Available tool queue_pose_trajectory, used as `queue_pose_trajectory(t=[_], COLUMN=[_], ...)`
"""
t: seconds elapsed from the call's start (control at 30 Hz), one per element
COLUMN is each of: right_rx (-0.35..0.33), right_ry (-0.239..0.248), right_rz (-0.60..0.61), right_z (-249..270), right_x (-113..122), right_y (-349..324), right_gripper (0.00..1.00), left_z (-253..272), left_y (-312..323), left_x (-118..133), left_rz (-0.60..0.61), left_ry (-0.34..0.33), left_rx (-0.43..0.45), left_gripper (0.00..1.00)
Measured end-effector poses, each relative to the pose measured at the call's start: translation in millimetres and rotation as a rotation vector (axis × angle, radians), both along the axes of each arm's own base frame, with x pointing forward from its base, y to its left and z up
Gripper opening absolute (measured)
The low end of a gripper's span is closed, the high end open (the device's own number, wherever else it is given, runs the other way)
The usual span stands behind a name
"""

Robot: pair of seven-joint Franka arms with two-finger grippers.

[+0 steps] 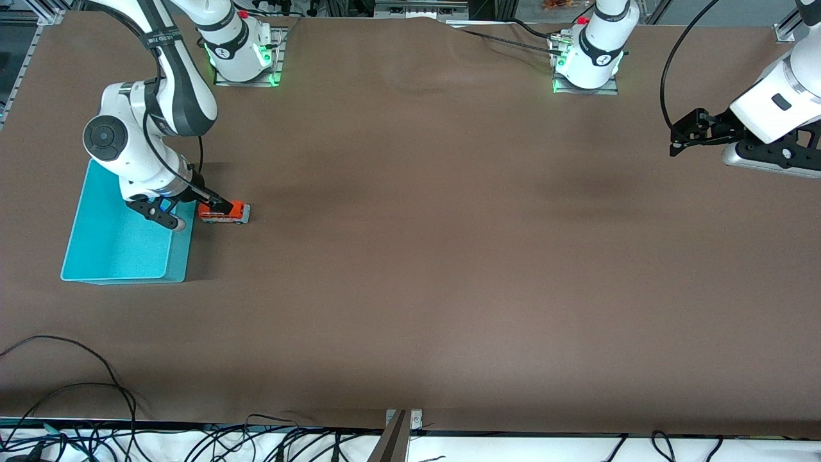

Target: Wind up bus and store in blue box

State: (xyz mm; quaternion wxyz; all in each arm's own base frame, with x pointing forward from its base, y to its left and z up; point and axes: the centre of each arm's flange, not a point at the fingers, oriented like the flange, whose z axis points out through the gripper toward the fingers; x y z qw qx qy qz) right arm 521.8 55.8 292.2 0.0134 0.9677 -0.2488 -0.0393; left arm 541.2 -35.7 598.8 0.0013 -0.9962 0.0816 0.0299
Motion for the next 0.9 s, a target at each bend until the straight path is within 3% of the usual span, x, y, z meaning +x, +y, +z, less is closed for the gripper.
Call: queue_pose_trajectory(t=[0.27, 0.53, 0.9], right_rx=[-0.026, -0.04, -0.022], right_ry=[0.037, 0.024, -0.059], right_rz=[-0.215, -0.407, -0.603], right_z=[-21, -50, -62], right_x=[-12, -21, -11], right_y=[-1, -5, -11], right_gripper=[1.0, 1.0, 1.0], left_z=[0, -1, -2], left_y=[0, 1, 3], left_x=[0, -1, -3], left_rz=[0.0, 0.002, 0.006], left_ry=[0.004, 0.007, 0.031], left_rx=[0.0, 0.0, 0.002], left_gripper=[1.0, 1.0, 1.0])
